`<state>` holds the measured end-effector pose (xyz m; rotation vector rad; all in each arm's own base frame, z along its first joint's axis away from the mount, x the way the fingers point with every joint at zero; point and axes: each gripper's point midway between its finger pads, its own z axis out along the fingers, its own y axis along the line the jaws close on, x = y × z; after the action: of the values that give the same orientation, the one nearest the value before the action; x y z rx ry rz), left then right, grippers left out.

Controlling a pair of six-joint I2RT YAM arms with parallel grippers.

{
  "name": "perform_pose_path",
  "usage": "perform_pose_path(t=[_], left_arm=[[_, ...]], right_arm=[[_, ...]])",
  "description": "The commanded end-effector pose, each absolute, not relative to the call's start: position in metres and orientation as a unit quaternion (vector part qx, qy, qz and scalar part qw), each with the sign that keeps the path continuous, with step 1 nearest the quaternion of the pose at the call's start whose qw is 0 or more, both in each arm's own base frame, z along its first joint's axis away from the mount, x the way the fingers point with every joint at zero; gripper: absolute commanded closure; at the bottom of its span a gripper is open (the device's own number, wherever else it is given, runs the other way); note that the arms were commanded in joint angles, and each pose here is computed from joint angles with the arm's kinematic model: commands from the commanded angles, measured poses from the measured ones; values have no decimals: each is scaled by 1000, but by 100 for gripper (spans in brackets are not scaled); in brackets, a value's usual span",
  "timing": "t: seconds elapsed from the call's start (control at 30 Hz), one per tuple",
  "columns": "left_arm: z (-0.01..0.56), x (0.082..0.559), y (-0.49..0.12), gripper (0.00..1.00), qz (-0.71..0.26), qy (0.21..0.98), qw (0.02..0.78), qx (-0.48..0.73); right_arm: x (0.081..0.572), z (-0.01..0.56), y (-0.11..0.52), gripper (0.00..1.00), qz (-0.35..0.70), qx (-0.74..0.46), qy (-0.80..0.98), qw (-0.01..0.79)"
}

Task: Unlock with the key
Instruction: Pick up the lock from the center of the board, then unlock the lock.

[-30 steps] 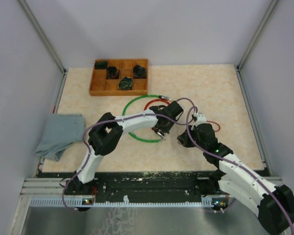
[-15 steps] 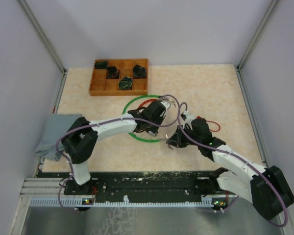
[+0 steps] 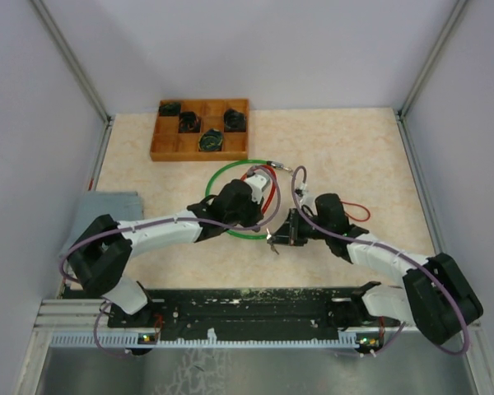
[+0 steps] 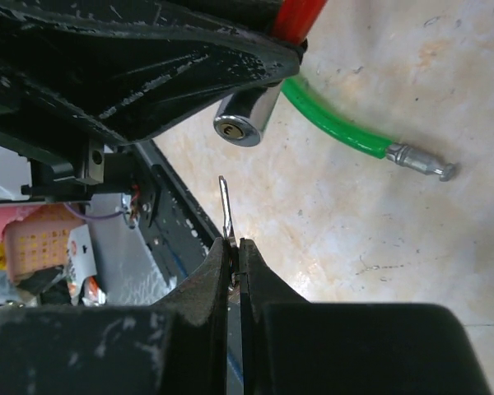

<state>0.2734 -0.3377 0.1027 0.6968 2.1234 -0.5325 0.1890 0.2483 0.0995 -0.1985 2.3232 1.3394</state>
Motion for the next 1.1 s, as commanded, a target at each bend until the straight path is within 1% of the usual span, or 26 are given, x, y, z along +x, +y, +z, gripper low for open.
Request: perform_pose_path(t=[0.0, 0.27, 0.5, 0.83, 1.07], left_arm=[[125, 279, -356, 100, -269, 816, 441, 259], [120, 271, -363, 100, -313, 811, 426, 252], [112, 265, -361, 100, -319, 810, 418, 257], [118, 259, -359, 100, -335, 799, 425, 262], [117, 259, -358, 100, -333, 799, 426, 262]], right_arm=[[198, 132, 266, 100, 538, -87, 808, 222], [192, 116, 271, 100, 549, -73, 815, 170], [195, 109, 273, 100, 546, -69, 820, 156], [201, 103, 273, 100, 540, -63, 827, 146], [197, 99, 269, 100, 533, -62, 833, 137]])
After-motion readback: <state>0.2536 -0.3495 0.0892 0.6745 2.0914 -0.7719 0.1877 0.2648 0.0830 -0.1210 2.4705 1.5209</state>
